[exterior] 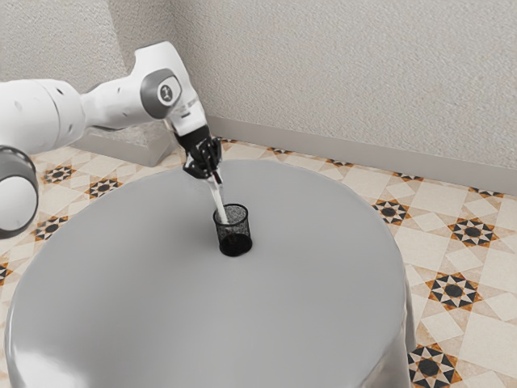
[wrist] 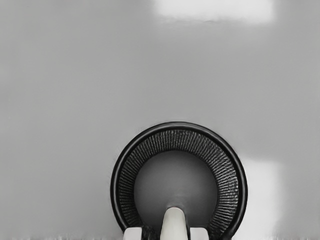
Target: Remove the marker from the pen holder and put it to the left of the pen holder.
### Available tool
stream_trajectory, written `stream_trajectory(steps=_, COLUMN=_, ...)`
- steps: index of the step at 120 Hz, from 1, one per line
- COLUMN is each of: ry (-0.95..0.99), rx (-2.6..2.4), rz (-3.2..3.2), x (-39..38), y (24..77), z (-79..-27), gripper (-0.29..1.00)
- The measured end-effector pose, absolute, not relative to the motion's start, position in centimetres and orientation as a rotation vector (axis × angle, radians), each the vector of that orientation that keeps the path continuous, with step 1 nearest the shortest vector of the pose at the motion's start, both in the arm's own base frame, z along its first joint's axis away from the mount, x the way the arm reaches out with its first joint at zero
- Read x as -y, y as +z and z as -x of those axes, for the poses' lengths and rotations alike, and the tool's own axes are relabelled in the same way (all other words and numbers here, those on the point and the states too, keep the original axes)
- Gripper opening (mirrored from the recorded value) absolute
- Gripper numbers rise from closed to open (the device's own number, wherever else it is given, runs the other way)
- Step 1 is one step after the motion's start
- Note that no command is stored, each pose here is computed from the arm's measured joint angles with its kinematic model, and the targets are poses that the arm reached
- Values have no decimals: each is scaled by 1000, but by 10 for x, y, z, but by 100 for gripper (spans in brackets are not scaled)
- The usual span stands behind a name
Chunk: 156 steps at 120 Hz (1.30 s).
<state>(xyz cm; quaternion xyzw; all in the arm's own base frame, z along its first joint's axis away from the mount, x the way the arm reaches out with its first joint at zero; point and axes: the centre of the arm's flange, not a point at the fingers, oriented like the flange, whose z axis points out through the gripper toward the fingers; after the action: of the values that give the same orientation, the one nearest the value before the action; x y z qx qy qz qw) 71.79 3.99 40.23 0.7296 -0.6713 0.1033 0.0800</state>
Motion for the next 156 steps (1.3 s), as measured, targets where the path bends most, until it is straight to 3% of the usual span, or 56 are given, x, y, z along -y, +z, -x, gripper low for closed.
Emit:
stream_trajectory(steps=21, ry=461, rx=2114, rz=-2221, x=-38, y=531, z=-689, gripper=-7)
stream_trajectory(steps=32, ry=444, rx=2105, rz=-2273, x=-60, y=550, z=-679, gripper=-8)
stream_trajectory(steps=46, ry=266, rx=2160, rz=-2357, x=-76, y=556, z=-675, gripper=-8)
stream_trajectory(steps=75, ry=-398, rx=2033, rz=-2594, x=-85, y=492, z=-715, gripper=-8)
stream_trajectory(steps=88, ry=-593, rx=1754, rz=-2727, x=-90, y=473, z=-712, gripper=-8)
stream_trajectory(steps=119, ry=-830, rx=991, rz=-2944, x=-106, y=411, z=-710, gripper=-8)
stream_trajectory(steps=156, ry=-1027, rx=476, rz=-3069, x=-79, y=340, z=-714, gripper=-8)
